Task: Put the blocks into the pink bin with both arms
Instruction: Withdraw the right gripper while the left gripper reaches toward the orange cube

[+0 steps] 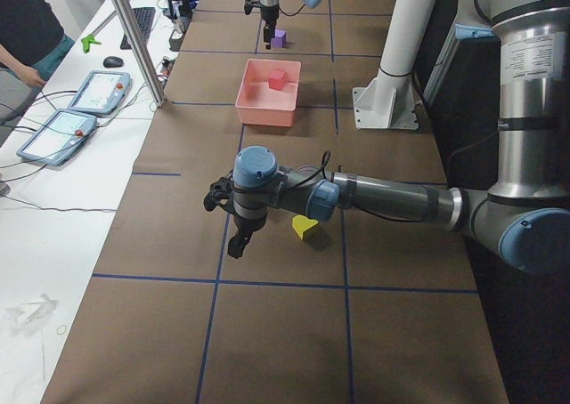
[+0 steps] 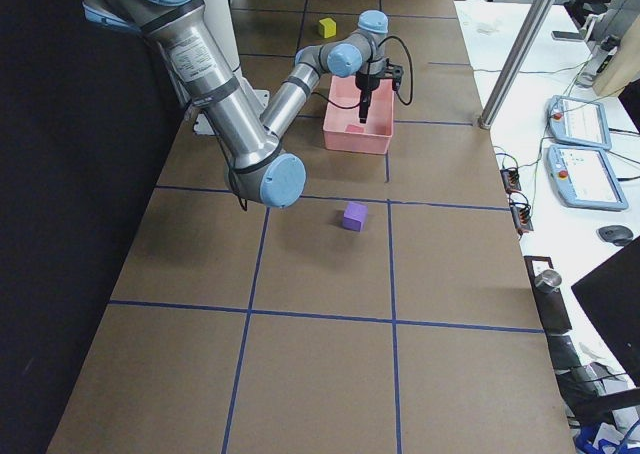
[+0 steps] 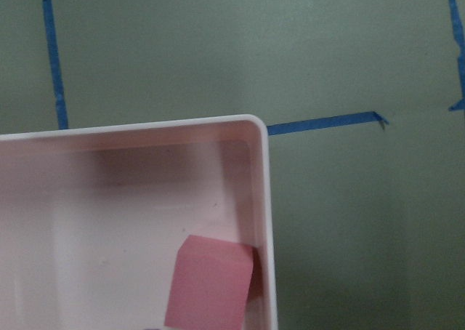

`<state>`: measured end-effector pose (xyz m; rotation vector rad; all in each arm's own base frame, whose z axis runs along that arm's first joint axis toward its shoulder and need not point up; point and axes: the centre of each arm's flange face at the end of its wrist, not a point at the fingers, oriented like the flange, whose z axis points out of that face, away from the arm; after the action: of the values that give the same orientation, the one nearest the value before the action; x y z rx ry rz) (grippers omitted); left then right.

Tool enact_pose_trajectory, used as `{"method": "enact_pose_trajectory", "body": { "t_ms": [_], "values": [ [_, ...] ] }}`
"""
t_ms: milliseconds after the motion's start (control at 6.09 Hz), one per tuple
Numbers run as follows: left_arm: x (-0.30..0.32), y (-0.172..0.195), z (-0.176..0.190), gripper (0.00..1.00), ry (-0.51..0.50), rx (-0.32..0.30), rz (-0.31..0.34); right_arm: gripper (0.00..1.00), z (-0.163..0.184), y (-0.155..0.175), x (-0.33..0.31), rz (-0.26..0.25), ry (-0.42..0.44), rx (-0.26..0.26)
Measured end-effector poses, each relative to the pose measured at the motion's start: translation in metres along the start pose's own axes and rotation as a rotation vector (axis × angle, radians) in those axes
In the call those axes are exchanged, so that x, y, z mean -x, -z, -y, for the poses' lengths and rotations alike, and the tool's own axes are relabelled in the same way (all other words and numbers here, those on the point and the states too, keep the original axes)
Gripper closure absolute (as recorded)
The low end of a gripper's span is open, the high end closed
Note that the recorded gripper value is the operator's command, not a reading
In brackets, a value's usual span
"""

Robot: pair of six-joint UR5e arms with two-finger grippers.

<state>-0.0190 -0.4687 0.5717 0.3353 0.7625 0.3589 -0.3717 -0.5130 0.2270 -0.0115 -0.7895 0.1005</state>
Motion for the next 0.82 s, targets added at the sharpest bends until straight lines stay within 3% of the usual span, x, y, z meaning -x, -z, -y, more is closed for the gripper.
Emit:
{"method": "enact_pose_trajectory", "body": {
  "t_ms": [329,657,821],
  "values": [
    [-0.053,-0.038,0.030,0.00,-0.142,0.015,-0.062,0.00,0.049,0.018,-0.113,-0.021,0.164,0.009],
    [-0.114,-0.063,0.072,0.00,-0.115,0.018,-0.103,0.00,0.071,0.039,-0.249,-0.075,0.358,0.023],
    [-0.152,-0.084,0.088,0.00,-0.081,0.020,-0.100,0.00,0.071,0.050,-0.325,-0.063,0.435,0.046]
  ]
}}
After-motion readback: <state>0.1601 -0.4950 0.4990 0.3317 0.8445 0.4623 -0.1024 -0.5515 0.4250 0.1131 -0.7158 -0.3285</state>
